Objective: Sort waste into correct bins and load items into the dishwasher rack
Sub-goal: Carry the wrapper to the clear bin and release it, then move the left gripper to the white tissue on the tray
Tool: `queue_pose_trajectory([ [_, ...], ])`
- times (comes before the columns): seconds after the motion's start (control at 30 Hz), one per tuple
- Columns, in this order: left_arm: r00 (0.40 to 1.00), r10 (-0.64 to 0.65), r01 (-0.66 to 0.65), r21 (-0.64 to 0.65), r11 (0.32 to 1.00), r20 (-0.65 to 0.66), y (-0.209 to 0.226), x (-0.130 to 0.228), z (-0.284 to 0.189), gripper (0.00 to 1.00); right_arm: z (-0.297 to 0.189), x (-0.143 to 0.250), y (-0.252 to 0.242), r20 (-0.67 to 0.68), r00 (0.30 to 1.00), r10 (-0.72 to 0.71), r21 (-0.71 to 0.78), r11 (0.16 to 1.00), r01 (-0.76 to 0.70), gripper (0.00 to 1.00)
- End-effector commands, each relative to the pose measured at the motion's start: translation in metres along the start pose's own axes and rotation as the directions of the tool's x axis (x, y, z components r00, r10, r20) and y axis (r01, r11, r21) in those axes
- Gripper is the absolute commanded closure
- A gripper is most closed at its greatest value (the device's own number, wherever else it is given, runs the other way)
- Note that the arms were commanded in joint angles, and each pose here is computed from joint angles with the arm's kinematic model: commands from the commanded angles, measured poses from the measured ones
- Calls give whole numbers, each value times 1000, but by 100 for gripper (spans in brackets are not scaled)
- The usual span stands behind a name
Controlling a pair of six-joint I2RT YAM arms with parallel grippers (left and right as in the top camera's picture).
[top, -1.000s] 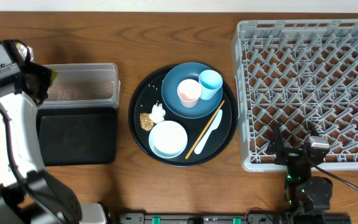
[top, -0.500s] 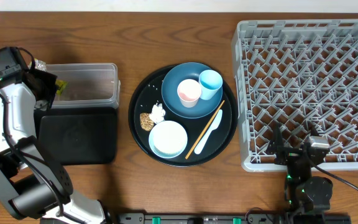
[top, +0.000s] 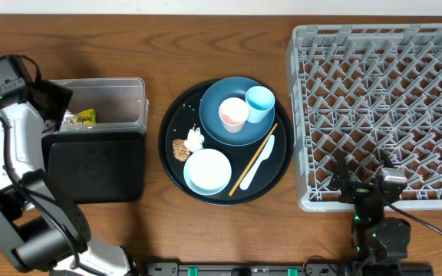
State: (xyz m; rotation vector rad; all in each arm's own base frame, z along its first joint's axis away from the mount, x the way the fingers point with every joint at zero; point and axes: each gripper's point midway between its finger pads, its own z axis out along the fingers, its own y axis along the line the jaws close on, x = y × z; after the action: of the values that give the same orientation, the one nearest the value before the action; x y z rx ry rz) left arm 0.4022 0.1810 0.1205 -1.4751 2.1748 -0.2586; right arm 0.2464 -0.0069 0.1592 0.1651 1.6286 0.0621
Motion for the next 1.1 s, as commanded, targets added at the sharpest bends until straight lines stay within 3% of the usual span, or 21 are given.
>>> queue_pose_trajectory([
  [0.0,984,91,-111,132,985,155,-45,-28,-68,43,0,2,0,-5,1000,-13,3,1000,13,1],
  [0.17,946,216,-275,242,930,242,-83,-3,-140,48,0,2,0,-5,1000,-13,3,1000,13,1],
  [0.37,899,414,-438,270,857,142,-93,83,-177,48,0,2,0,-5,1000,-13,3,1000,13,1],
  [0.5,840,543,-525,247,815,-5,-84,145,-168,47,0,2,0,-5,1000,-13,3,1000,13,1],
  [0.67,743,658,-651,96,753,-121,-60,190,-138,47,0,2,0,-5,1000,-13,3,1000,13,1],
  [0.8,634,744,-745,93,661,-210,-58,228,-114,47,0,2,0,-5,1000,-13,3,1000,13,1],
  [0.9,554,791,-804,81,589,-260,-54,246,-96,47,0,2,0,-5,1000,-13,3,1000,13,1],
  [1.07,492,806,-844,49,534,-330,-45,256,-69,47,0,2,0,-5,1000,-13,3,1000,13,1],
])
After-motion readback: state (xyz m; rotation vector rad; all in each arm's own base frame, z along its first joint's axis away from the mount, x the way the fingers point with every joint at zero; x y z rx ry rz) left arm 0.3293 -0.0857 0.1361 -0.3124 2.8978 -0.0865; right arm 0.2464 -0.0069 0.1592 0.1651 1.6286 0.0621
